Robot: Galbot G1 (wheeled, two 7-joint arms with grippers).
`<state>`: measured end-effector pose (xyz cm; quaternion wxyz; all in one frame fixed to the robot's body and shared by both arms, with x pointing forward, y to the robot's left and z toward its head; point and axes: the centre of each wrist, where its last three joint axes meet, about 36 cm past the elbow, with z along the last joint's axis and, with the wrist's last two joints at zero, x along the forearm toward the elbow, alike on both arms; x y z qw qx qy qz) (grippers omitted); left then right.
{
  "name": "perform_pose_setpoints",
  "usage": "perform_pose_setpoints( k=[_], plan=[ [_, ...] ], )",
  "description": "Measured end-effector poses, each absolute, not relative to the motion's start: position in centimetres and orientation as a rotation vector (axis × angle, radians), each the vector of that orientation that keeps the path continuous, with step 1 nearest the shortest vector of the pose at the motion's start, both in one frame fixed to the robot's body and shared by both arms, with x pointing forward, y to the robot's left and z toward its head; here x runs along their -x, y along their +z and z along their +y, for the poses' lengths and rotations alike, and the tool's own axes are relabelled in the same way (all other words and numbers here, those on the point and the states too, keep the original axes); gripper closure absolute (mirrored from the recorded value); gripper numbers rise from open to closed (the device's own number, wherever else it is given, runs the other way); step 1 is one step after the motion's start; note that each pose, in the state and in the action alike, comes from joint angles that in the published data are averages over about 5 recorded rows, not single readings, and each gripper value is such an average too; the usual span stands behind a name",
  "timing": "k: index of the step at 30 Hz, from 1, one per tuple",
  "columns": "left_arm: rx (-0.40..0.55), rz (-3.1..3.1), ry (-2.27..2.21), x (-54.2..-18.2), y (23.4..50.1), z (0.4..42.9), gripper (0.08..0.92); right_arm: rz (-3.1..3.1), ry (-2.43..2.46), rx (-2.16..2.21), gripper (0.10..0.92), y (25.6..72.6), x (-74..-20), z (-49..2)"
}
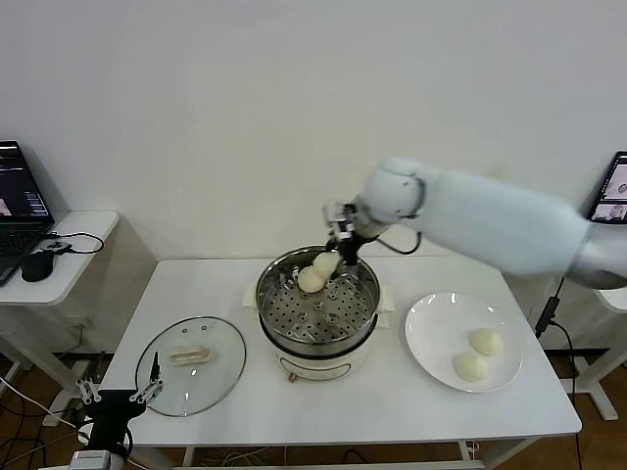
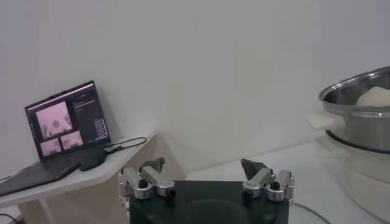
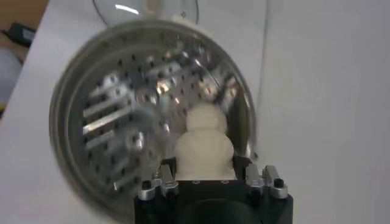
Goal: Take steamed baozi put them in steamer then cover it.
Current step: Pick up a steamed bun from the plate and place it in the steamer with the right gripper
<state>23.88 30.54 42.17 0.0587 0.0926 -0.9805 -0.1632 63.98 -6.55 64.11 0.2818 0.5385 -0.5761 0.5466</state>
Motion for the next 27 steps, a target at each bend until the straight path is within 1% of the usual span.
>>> perform_pose_setpoints(
  k=[10,19,22,27],
  plan=[
    [-0.291,-2.971,-0.497,-23.7,42.2,30.7,0.177,-1.533,1.419,-1.424,0.437,59.7,-63.5,-0.9],
    [-0.291,-2.977,-0.503,-23.7,42.4,30.8,0.177,-1.542,1.401,-1.384,0.431,57.5,-63.4,0.9],
    [-0.291,-2.98,-0.502,-23.8,42.4,30.7,0.177,-1.545,1.396,-1.379,0.381,57.5,-63.4,1.0],
    [-0.289,-2.985,-0.501,-24.0,42.5,30.7,0.177,-1.54,1.395,-1.39,0.244,58.2,-63.3,0.7]
  ],
)
